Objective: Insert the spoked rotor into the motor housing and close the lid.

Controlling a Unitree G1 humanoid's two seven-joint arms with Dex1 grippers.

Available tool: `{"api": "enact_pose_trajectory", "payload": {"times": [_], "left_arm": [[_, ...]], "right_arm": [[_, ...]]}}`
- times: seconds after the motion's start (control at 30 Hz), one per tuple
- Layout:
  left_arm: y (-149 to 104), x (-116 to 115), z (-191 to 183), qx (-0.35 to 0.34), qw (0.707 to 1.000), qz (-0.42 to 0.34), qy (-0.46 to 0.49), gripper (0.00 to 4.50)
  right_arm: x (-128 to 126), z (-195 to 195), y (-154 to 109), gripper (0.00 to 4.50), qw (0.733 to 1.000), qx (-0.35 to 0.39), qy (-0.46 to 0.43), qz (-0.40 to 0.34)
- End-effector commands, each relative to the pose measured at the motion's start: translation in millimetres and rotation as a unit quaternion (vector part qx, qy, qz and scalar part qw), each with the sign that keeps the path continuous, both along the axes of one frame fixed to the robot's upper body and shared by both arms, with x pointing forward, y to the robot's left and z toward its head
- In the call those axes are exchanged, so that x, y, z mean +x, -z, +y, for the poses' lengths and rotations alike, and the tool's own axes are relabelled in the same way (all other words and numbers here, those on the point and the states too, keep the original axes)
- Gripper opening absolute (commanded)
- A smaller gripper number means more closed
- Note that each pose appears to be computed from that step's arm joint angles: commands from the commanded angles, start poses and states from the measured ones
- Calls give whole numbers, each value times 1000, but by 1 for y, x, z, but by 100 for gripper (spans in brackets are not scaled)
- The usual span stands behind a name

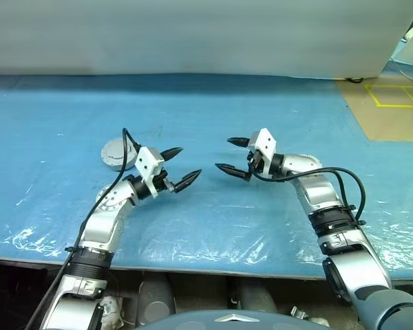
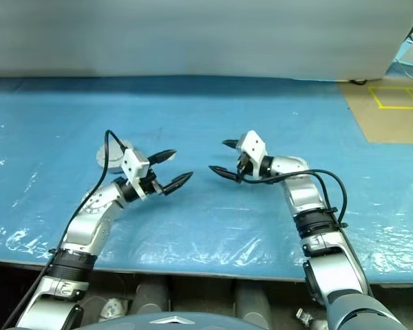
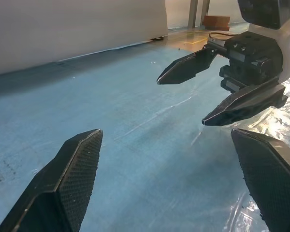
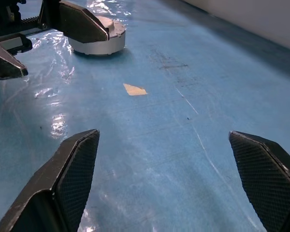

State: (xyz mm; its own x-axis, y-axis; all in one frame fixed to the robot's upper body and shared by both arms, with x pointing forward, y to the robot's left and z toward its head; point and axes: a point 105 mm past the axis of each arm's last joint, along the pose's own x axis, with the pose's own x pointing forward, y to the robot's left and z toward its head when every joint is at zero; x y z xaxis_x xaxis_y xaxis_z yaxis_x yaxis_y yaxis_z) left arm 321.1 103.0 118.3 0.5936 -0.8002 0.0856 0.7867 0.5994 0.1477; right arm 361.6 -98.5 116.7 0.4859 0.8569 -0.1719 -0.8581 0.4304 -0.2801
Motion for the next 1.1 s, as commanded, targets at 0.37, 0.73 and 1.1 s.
{"api": "enact_pose_trajectory", "payload": {"times": [0.37, 0.73, 1.1], "left_arm": [[-15, -2, 1, -1, 1000, -28, 5, 448], [-15, -1, 0, -4, 1000, -28, 4, 448], [-15, -1, -2, -4, 1000, -28, 6, 448]], "right_arm": [[-1, -4, -19, 450, 999, 18, 0, -28], [0, -2, -19, 450, 999, 11, -6, -30], [0, -1, -19, 450, 999, 9, -8, -32]]}}
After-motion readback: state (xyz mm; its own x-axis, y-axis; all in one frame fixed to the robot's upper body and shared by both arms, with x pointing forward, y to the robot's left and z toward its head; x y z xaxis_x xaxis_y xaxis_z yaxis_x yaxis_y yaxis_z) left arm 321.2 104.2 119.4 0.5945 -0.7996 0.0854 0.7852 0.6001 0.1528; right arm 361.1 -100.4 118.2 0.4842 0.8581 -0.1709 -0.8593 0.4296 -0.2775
